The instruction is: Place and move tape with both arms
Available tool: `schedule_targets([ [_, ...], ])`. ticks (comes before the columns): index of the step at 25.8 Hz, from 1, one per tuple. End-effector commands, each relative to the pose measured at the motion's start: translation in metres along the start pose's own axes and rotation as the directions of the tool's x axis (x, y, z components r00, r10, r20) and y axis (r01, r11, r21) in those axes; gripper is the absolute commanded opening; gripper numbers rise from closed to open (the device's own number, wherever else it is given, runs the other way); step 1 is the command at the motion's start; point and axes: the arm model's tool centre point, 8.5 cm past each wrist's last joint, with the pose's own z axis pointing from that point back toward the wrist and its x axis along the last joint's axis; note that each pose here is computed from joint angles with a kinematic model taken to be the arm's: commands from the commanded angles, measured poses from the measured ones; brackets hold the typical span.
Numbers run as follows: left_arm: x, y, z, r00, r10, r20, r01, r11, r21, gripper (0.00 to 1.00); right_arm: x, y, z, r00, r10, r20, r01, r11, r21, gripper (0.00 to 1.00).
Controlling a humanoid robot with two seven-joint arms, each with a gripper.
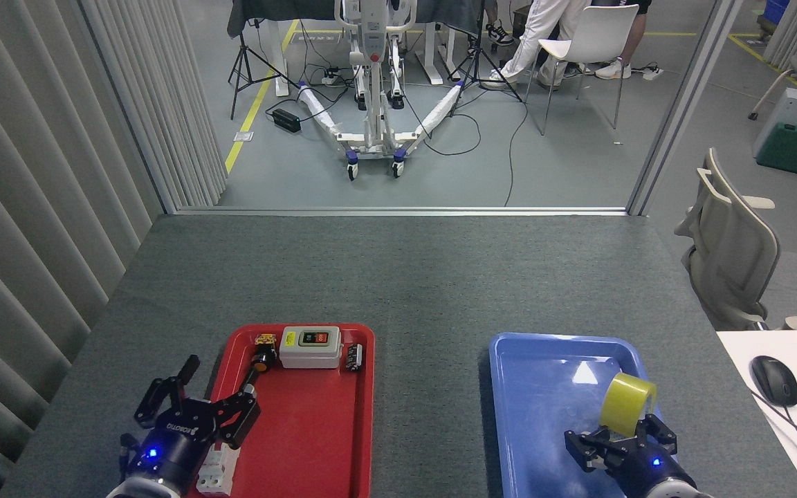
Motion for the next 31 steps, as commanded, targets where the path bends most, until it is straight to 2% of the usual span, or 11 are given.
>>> schedule_targets([
  [1, -0.009, 0.002, 0.011, 0.984, -0.069, -0.167, 0.068, 0.998, -0.010, 1.00, 0.008, 0.004, -0.003, 0.999, -0.039, -0.028, 0.041, 0.996, 0.073, 0.36],
  [2, -0.018, 0.004, 0.011, 0.978, -0.066, -0.196, 0.063, 0.998, -0.022, 1.00, 0.013, 0.000, -0.005, 0.999, -0.038, -0.033, 0.040, 0.997, 0.066, 0.62],
  [4, -0.036, 0.007, 0.013, 0.966, -0.018, -0.257, 0.009, 0.999, -0.035, 1.00, 0.019, -0.008, -0.009, 0.998, -0.040, -0.046, 0.042, 0.998, 0.045, 0.92],
  [5, -0.042, 0.005, 0.015, 0.957, 0.037, -0.287, -0.050, 0.998, -0.040, 1.00, 0.019, -0.010, -0.009, 0.998, -0.041, -0.050, 0.043, 0.998, 0.038, 1.00],
  [9, -0.055, -0.005, 0.019, 0.893, 0.276, -0.355, -0.310, 0.950, -0.039, 1.00, 0.021, -0.012, -0.009, 0.998, -0.040, -0.044, 0.040, 0.999, 0.004, 1.00],
  [14, -0.044, 0.004, 0.021, 0.893, 0.317, -0.320, -0.335, 0.942, 0.001, 1.00, 0.024, -0.016, -0.006, 0.998, -0.041, -0.036, 0.040, 0.999, -0.024, 1.00],
  [18, -0.038, 0.017, 0.026, 0.940, 0.187, -0.285, -0.184, 0.982, 0.037, 1.00, 0.028, -0.026, 0.009, 0.999, -0.049, -0.021, 0.043, 0.971, -0.235, 1.00],
  [22, -0.025, 0.026, 0.026, 0.978, -0.016, -0.206, 0.023, 0.999, 0.034, 1.00, 0.027, -0.025, 0.030, 0.996, -0.070, -0.047, 0.035, 0.854, -0.520, 1.00],
  [24, -0.017, 0.025, 0.025, 0.985, -0.109, -0.137, 0.114, 0.993, 0.023, 1.00, 0.034, -0.021, 0.035, 0.994, -0.097, -0.043, 0.057, 0.828, -0.558, 1.00],
  [26, -0.009, 0.021, 0.024, 0.985, -0.159, -0.064, 0.160, 0.987, 0.010, 1.00, 0.043, -0.011, 0.037, 0.991, -0.127, -0.037, 0.086, 0.834, -0.545, 1.00],
  [31, -0.006, 0.017, 0.024, 0.991, -0.130, -0.037, 0.129, 0.992, -0.008, 1.00, 0.050, -0.003, 0.040, 0.987, -0.155, -0.043, 0.109, 0.837, -0.536, 1.00],
])
